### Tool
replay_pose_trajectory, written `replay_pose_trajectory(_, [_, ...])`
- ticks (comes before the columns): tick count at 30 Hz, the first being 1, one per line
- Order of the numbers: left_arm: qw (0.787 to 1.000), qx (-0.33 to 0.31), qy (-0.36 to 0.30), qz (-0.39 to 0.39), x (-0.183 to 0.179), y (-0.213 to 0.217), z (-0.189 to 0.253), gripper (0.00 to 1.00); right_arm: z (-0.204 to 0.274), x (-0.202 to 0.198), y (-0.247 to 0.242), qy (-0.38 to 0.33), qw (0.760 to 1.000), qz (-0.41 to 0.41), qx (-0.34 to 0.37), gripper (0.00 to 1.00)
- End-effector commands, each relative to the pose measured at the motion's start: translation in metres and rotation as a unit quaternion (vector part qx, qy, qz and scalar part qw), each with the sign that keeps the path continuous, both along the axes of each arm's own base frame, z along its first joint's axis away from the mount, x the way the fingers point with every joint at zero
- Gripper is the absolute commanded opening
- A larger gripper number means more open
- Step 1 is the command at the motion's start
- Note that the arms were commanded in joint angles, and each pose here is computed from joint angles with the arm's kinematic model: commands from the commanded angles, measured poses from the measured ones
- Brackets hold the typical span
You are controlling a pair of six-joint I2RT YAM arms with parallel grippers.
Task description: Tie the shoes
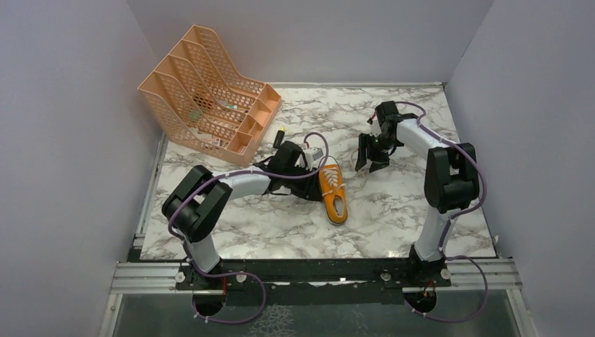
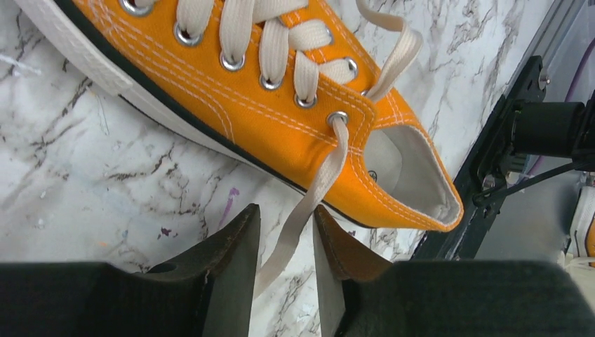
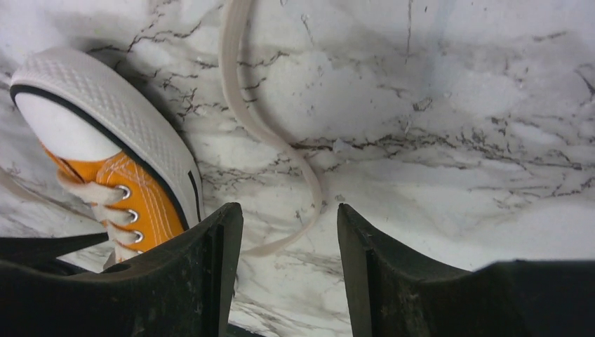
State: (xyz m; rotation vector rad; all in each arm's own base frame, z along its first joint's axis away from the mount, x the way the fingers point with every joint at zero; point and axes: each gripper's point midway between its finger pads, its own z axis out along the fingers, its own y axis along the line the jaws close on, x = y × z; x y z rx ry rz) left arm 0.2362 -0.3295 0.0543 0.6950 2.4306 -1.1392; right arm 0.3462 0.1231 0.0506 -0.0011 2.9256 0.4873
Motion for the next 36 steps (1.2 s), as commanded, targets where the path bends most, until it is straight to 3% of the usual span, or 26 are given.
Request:
replay_pose_trajectory(1, [0.999,-0.023,-0.015,-0.022,0.006,-0.015,0.011,0.32,-0.007,0.016,-0.001,-0.015,1.0,0.016,-0.012,0.56])
replay_pose_trajectory(10, [1.0,-0.003,-0.025,-0.017,0.008,-0.008,0.018,0.22,-0.031,0.022,0.002,-0.008,1.0,0.014,-0.008,0.52])
replay_pose_trajectory(23, [1.0,0.003,-0.022,-0.012,0.012,-0.01,0.023,0.19,-0.029,0.02,0.007,-0.025,1.0,0.015,0.011,0.48])
replay_pose_trajectory(29, [1.0,-0.004,-0.017,-0.005,0.016,-0.014,0.028,0.1,0.001,-0.006,-0.02,-0.037,0.998,0.02,-0.051,0.66])
replay_pose_trajectory(32, [1.0,-0.008,-0.014,-0.004,0.015,-0.015,0.033,0.09,0.022,-0.016,-0.035,-0.091,0.992,0.028,-0.082,0.66])
replay_pose_trajectory(34, [1.0,-0.005,-0.008,-0.004,0.013,-0.013,0.034,0.08,0.041,-0.013,-0.026,-0.169,0.984,0.042,-0.047,0.65])
replay_pose_trajectory(36, [1.0,-0.002,-0.005,-0.008,0.011,-0.013,0.034,0.07,0.061,-0.009,-0.014,-0.266,0.959,0.096,-0.014,0.63])
